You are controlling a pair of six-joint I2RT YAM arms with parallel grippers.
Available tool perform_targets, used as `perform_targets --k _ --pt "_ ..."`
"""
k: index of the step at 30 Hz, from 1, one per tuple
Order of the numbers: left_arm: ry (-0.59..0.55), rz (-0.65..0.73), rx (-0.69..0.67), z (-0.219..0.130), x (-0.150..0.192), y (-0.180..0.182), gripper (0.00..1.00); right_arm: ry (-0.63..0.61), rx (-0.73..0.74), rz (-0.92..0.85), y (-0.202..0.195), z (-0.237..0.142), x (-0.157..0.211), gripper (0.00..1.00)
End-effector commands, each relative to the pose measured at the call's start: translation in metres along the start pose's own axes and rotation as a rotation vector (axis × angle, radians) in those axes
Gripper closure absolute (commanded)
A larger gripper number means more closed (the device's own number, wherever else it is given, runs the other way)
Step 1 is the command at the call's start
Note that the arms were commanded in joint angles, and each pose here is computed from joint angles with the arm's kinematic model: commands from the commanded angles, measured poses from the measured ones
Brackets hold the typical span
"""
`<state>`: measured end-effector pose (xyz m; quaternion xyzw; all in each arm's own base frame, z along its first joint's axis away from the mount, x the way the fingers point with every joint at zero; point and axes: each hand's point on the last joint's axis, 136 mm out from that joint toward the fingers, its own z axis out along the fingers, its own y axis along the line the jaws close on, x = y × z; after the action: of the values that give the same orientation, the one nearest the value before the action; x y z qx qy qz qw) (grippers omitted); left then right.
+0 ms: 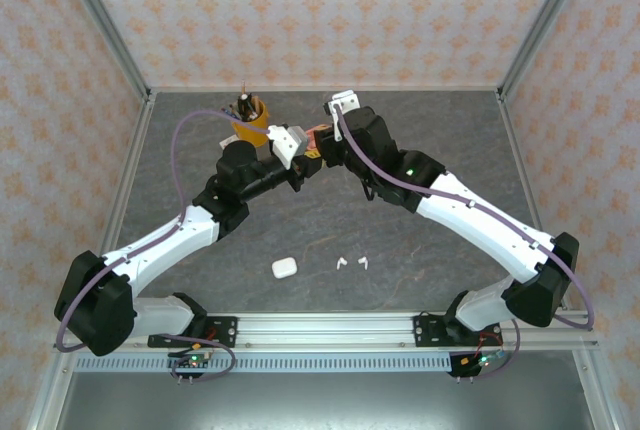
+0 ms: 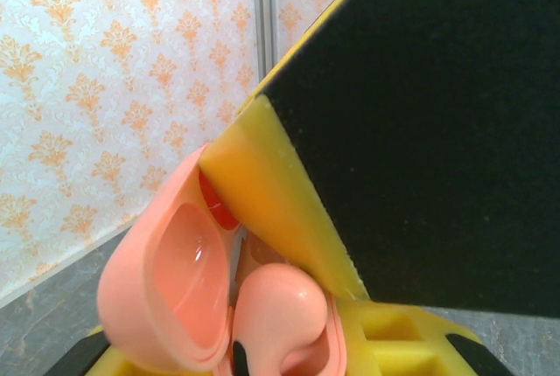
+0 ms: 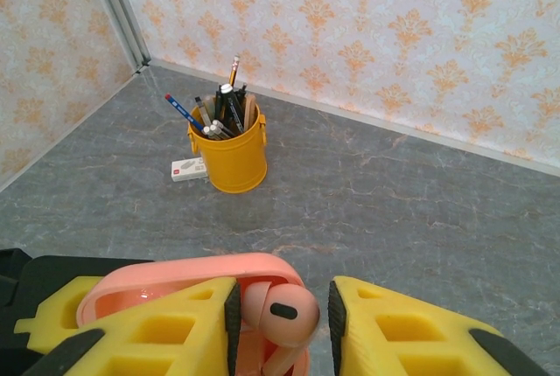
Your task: Insert the wireless bluetooth earbuds into the charging case
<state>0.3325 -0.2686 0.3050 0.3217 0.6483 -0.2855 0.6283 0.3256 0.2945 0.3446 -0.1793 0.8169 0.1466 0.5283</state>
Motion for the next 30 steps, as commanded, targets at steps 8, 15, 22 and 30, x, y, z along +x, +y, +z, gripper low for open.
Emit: perform_targets --k 8,15,22,30 --pt "-0.08 0.037 0.021 -0.005 -0.03 -0.007 1.0 -0.011 -0.025 0.053 0.007 -0.002 -0.007 0.62" --pt "-0.08 0.037 0.021 -0.004 -0.029 -0.007 1.0 -0.037 -0.034 0.079 0.008 -0.006 -0.019 0.61" --pt "-0.08 0.035 0.022 -0.004 -0.029 -0.007 1.0 -0.054 -0.044 0.091 0.009 -0.01 -0.026 0.61" --pt "-0.081 0.034 0.021 -0.004 -0.029 -0.007 1.0 -0.045 -0.047 0.1 0.009 -0.008 -0.023 0.61"
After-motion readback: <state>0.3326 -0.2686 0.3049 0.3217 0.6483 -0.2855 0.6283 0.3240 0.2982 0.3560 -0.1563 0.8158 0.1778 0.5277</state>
